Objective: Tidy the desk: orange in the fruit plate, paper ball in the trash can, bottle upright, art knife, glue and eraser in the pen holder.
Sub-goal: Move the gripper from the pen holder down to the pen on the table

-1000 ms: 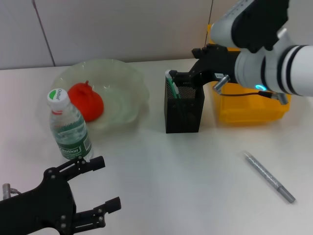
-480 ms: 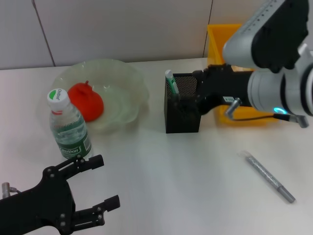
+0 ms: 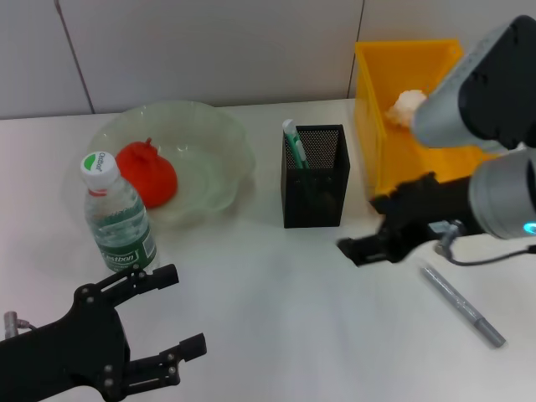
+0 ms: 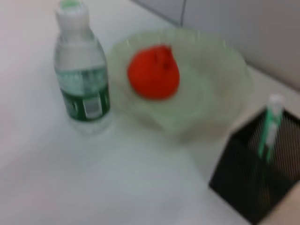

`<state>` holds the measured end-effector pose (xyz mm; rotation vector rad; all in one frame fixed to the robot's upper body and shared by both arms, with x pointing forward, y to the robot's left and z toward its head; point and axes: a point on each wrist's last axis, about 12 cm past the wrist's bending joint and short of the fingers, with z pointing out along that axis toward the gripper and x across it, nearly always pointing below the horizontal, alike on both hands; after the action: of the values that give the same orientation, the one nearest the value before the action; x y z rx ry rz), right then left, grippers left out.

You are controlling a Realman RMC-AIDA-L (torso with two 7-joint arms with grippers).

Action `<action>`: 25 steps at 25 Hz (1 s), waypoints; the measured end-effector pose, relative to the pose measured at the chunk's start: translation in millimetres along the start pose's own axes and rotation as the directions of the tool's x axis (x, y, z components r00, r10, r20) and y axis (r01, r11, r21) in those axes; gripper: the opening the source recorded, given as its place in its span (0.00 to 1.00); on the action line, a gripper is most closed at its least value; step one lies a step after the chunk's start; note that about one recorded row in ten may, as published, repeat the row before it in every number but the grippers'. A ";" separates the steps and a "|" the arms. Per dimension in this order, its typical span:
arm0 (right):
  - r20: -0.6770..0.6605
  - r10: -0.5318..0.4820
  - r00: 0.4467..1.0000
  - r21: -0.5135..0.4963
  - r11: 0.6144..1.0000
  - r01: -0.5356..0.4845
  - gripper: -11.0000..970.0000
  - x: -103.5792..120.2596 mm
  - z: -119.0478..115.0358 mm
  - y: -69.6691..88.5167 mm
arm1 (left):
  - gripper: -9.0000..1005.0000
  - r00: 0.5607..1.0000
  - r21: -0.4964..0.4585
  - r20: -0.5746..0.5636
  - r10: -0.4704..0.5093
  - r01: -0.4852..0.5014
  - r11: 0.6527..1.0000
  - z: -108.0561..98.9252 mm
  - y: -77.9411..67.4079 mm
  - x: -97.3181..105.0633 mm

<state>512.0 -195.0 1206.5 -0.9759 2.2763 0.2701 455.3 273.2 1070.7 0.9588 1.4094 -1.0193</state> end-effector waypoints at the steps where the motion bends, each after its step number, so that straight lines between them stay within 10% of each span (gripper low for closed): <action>1: -0.017 0.014 1.000 0.002 1.000 -0.014 0.78 1.9 -1.6 -2.7 | 0.86 1.000 0.000 0.000 0.000 0.000 1.000 0.0 0.0 0.0; 25: -0.210 0.261 0.942 0.143 0.961 -0.235 0.78 45.8 -8.2 -43.6 | 0.86 1.000 0.009 0.004 0.011 -0.011 1.000 5.4 2.2 3.0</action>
<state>515.1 -255.5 1186.6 -0.6878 2.5969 0.1340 458.8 268.7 1067.4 0.9699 1.3953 -1.0199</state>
